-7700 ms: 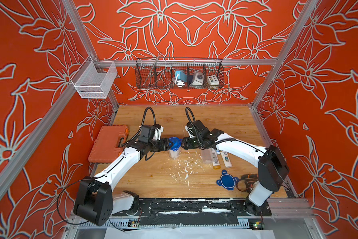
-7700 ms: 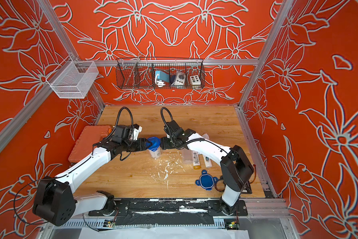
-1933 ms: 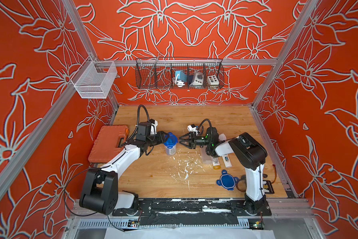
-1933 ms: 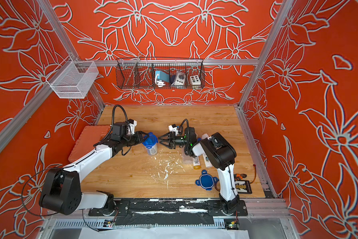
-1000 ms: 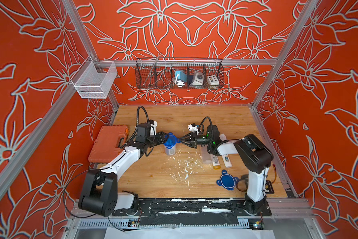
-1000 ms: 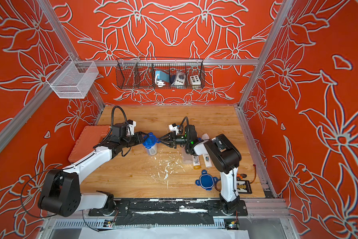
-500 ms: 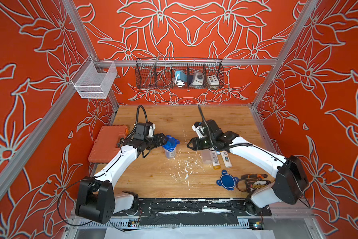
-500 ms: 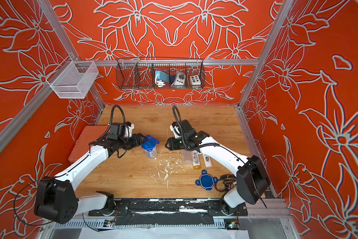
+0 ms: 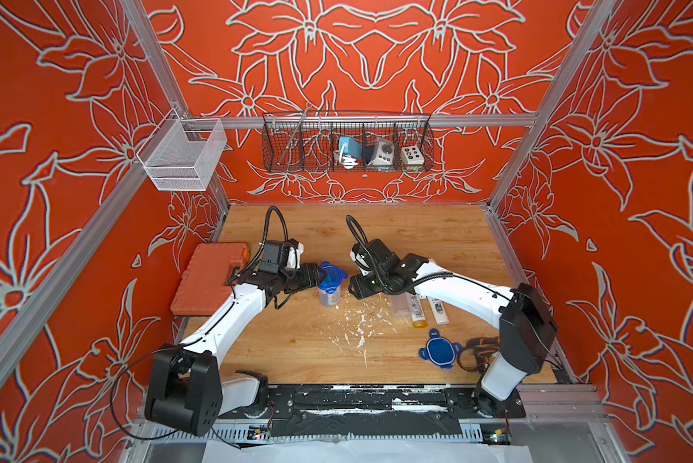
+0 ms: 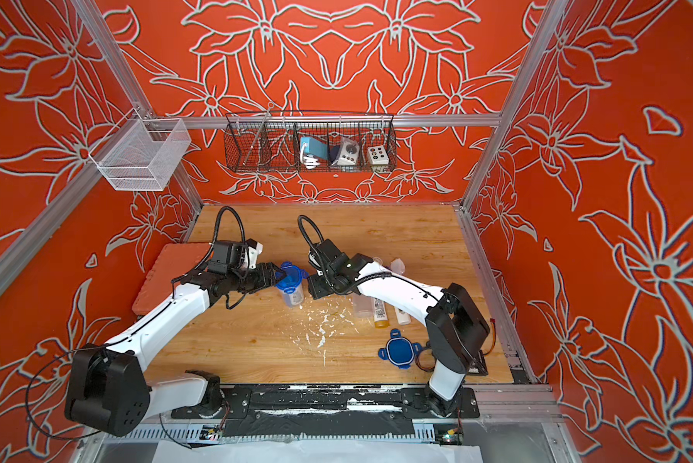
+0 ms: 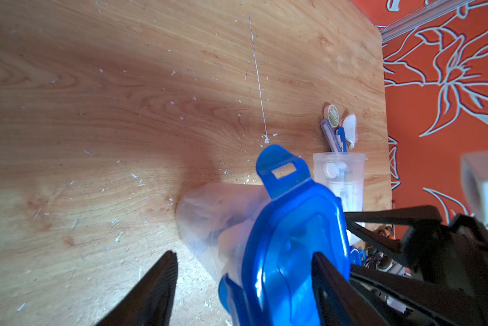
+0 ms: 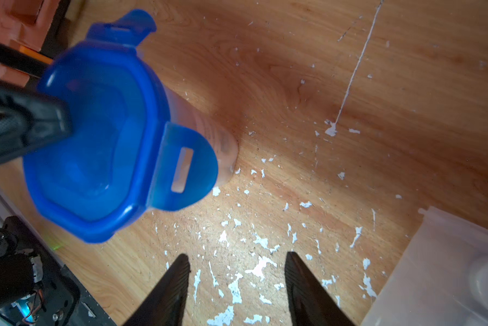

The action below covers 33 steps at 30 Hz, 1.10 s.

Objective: Take out toiletry kits
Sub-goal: Adjust the container at the center of the board.

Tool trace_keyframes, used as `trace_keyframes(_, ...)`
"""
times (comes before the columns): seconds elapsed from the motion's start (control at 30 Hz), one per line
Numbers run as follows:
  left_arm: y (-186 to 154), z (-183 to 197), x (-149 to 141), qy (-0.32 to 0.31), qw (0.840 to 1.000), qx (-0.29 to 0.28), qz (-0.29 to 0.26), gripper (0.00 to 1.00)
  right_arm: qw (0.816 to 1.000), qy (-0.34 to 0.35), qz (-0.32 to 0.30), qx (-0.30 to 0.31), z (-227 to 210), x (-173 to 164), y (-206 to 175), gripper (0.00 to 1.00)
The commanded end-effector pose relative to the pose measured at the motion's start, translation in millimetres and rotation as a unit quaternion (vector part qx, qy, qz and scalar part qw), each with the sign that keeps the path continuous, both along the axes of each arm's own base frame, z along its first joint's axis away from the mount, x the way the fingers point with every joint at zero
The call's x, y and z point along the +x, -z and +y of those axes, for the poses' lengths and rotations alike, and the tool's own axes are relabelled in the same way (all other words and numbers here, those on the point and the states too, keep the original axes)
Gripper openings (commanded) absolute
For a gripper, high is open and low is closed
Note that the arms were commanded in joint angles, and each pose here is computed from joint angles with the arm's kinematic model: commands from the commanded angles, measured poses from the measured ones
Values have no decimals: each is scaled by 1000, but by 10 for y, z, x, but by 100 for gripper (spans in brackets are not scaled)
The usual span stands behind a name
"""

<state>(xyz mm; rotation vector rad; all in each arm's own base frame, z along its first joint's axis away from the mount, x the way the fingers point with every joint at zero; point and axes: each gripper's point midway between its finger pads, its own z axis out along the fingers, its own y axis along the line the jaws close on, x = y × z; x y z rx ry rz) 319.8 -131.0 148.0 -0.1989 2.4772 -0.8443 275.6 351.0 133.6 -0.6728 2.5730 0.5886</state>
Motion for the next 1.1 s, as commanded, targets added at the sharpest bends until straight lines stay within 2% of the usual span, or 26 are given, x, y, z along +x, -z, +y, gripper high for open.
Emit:
trace_keyframes(0.0,94,1,-118,12,1000,7,10,69,1000,11,-21,15,120,122,-126,57)
trace_keyframes(0.43,157,-29,-236,20,1000,2,20,67,998,43,-38,-14,109,434,-139,58)
trace_keyframes(0.73,220,-209,-342,37,999,-9,29,65,998,49,-42,-26,141,653,-190,57)
trace_keyframes(1.07,197,-273,-247,21,999,-33,28,68,999,25,-31,4,371,693,-280,57)
